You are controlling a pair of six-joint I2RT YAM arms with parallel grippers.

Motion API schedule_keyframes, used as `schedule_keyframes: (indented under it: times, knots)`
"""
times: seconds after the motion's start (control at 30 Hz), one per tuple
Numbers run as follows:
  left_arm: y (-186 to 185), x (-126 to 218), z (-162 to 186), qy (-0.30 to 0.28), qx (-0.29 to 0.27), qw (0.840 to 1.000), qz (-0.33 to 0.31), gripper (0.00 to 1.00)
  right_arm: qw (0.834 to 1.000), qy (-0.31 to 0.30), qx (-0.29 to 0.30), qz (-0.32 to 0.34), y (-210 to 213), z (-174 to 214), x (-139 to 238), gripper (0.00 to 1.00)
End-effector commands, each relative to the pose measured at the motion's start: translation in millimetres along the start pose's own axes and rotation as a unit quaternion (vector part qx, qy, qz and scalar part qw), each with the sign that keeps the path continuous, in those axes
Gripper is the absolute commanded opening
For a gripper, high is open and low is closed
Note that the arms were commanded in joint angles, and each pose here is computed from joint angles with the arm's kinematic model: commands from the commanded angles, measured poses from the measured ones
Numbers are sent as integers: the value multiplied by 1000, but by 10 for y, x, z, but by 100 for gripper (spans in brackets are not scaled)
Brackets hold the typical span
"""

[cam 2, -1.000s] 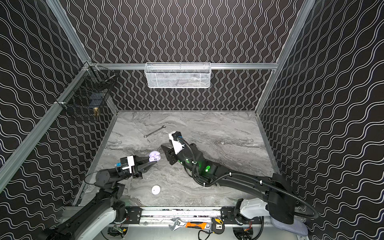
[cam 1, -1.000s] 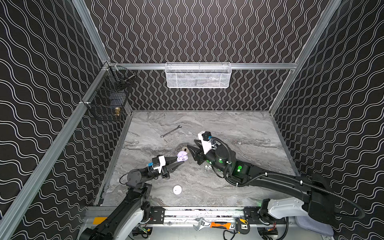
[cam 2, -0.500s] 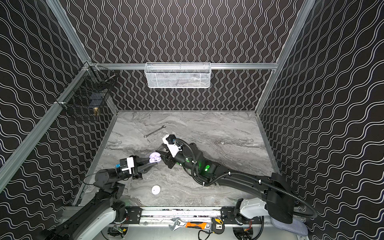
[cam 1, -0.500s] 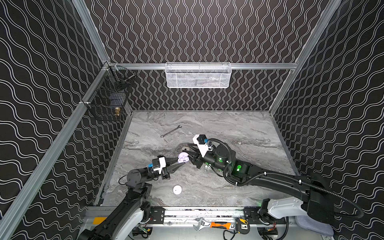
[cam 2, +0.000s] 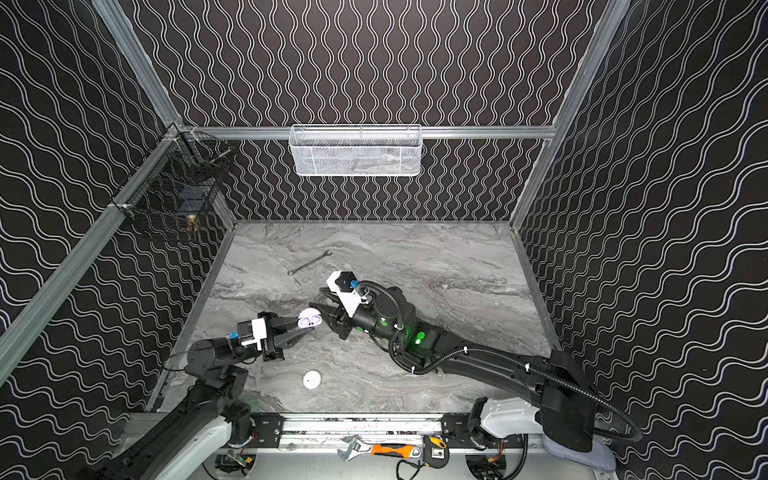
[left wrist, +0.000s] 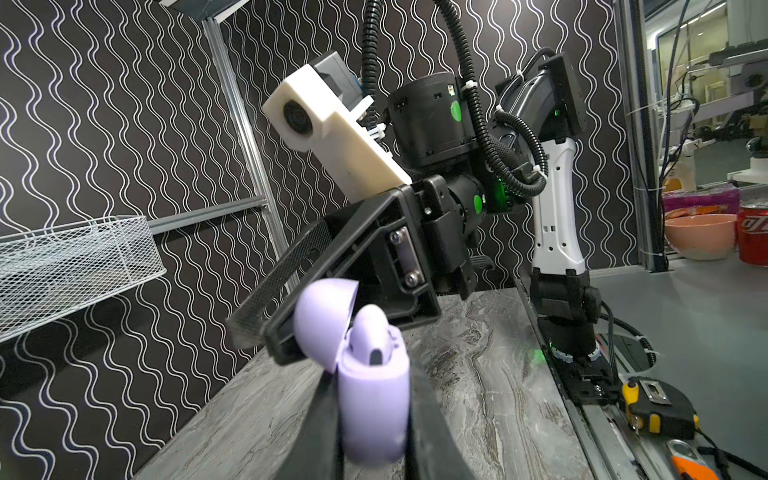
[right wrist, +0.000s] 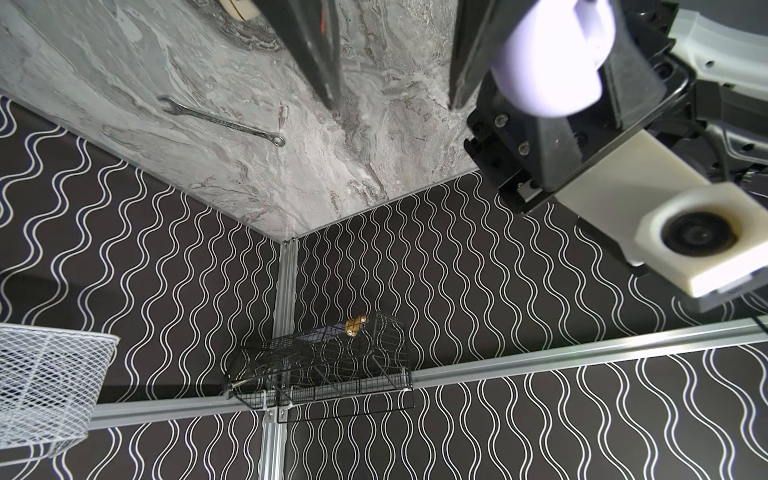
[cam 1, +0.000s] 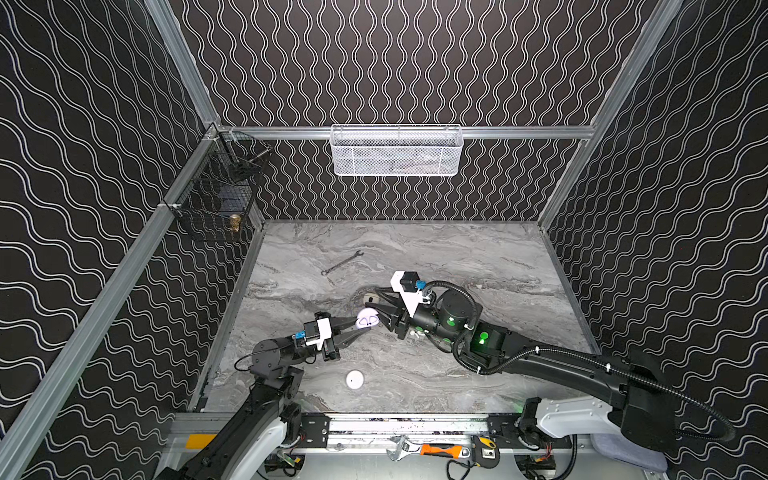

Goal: Insert the wireless bluetooth earbuds into the charging case
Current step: 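Push the lilac case lid shut with the right gripper, then set the lilac case down with left gripper while right moves to white case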

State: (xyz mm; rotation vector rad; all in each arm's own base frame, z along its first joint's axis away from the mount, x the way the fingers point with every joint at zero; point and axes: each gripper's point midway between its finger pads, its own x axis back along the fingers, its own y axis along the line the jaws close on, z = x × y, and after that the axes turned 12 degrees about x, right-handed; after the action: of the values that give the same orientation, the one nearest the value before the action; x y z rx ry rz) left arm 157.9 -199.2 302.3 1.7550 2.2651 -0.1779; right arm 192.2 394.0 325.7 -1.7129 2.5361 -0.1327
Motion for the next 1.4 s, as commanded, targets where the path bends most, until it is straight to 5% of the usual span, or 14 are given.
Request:
schedule_keyframes:
  times: [0.0, 0.3, 0.4, 0.53, 0.67, 0.87, 1.37]
  knots:
    - [196, 9, 117, 17, 26, 998, -50, 0, 997, -59, 11, -48, 192, -267, 100, 45]
    - [232, 12, 136, 20, 28, 998, -60, 0, 996, -79, 19, -39, 187, -271, 248, 45]
    - [447, 41, 220, 28, 65, 991, -117, 0, 997, -73, 14, -5, 75, -241, 288, 45]
    - [995, 161, 436, 64, 151, 952, -259, 0, 996, -53, 0, 66, -149, -97, 409, 45]
    - [1173, 234, 524, 59, 210, 927, -305, 0, 995, -31, -14, 92, -213, 111, 533, 46]
    - [1448, 497, 823, 106, 301, 849, -422, 0, 993, 4, -59, 99, -198, 463, 666, 46]
    - [1585, 538, 1919, 205, 391, 793, -420, 0, 979, 116, -100, 131, -189, 1271, 755, 45]
